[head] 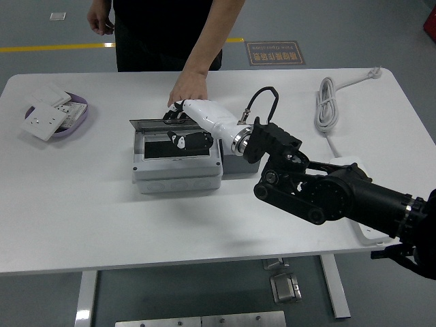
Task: Pick up the cylinder from the cube,place it in the box,flap close box
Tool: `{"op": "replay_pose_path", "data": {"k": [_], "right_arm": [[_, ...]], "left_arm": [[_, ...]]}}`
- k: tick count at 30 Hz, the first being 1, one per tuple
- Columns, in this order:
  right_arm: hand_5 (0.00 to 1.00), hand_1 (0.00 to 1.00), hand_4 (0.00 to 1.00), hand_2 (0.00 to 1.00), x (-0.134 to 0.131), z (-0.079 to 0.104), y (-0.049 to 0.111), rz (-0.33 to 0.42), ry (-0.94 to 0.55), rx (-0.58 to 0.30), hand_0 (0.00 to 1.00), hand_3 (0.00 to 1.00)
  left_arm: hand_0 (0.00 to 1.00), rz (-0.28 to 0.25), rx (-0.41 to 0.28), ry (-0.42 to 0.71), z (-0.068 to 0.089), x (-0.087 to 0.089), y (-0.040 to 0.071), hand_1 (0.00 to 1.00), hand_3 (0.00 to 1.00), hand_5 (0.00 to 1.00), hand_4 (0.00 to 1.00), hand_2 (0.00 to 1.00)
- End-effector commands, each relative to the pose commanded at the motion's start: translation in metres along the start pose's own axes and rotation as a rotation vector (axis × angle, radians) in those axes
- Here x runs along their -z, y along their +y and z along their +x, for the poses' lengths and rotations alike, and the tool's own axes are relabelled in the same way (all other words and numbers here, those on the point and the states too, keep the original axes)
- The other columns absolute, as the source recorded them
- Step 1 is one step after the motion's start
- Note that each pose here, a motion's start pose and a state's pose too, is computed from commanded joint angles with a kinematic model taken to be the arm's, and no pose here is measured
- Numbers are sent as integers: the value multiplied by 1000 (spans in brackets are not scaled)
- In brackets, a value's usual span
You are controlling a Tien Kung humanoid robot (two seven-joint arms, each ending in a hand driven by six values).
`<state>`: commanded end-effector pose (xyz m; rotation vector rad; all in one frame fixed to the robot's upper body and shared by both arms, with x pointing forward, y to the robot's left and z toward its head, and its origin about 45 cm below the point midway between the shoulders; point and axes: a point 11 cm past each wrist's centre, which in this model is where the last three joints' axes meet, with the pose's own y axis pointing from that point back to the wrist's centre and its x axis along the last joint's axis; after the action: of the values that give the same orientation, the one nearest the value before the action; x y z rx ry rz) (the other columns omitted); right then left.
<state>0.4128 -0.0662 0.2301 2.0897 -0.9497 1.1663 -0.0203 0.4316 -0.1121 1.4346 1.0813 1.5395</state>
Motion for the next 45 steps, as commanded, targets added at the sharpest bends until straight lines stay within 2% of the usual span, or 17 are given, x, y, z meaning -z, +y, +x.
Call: {"op": "replay_pose_path", "data": {"k": [5,13,23,40,45], "right_arm": [[278,695,563,703,8,2,4,24,6,-1,784,703],[277,694,562,704,5,-5,9,19,-10,17,783,704],[277,691,559,705,7,-4,15,33,-20,18,774,710],[274,685,548,700,2,-14,26,28,-120,43,767,708],[284,683,545,700,-1,-5,27,22,-115,17,764,706]], "left_arm": [[579,2,-2,3,0,1,0,605,589,319,571,560],[579,2,-2,4,0,1,0,605,587,319,570,560],[579,4,-13,-3,3,2,0,605,588,313,565,560],[579,13,-29,-2,7,5,0,605,587,306,558,560],[578,13,-30,-3,7,5,0,605,586,304,557,559]]}}
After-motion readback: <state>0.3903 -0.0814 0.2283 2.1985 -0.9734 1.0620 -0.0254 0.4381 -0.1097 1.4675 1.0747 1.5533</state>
